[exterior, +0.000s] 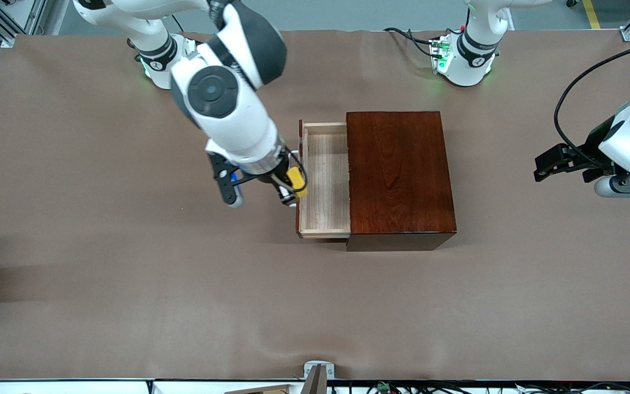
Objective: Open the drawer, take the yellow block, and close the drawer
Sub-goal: 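Carry the cube away with the right gripper while the left gripper reaches the drawer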
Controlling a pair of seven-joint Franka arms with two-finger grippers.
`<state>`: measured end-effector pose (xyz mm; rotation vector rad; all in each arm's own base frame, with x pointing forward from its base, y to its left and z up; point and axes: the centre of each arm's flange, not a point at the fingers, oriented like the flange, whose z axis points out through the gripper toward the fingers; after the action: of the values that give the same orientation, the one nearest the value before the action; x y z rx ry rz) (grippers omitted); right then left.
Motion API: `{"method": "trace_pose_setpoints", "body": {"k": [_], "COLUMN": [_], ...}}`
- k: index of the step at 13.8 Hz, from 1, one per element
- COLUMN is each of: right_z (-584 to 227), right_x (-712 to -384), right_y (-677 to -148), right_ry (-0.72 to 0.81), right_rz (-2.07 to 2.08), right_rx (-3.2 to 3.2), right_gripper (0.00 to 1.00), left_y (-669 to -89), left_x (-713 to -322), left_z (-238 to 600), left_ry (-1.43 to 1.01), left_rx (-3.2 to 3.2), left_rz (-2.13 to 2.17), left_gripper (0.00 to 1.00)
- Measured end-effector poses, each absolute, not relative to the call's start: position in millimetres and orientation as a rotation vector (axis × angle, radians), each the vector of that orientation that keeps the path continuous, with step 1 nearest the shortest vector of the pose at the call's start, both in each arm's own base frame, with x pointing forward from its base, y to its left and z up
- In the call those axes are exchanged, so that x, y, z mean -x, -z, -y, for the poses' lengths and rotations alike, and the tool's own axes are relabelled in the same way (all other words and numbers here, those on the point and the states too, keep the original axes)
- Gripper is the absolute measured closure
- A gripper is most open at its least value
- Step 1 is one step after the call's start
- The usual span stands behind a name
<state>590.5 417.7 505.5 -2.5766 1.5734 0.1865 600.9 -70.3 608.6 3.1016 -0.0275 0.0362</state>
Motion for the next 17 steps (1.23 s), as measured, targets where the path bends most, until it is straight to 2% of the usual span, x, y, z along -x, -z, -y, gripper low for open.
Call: {"method": "trace_pose_setpoints", "body": {"k": [4,12,17], "right_z": [-358,-271,-189], "right_x": [-611,-601,-622], "right_y": [-506,-504,-490], "right_ry": [-0.221,-0.287,-0.289], "right_rz": [-1.391,-1.038,-0.705], "right_rx": [2.719,2.886,2.976], "right_gripper": [0.44,0.44,0.44], "left_y": [-614,-620,-627], "left_x": [-597,-588,-578], "left_z": [71,105,127], "left_ry": [-0.039,-0.042,-0.037], "left_rx": [-3.102,-3.091,-3.085], "left_rz": [0.031,0.126,0.187], "left_gripper": [0.00,0.00,0.00]}}
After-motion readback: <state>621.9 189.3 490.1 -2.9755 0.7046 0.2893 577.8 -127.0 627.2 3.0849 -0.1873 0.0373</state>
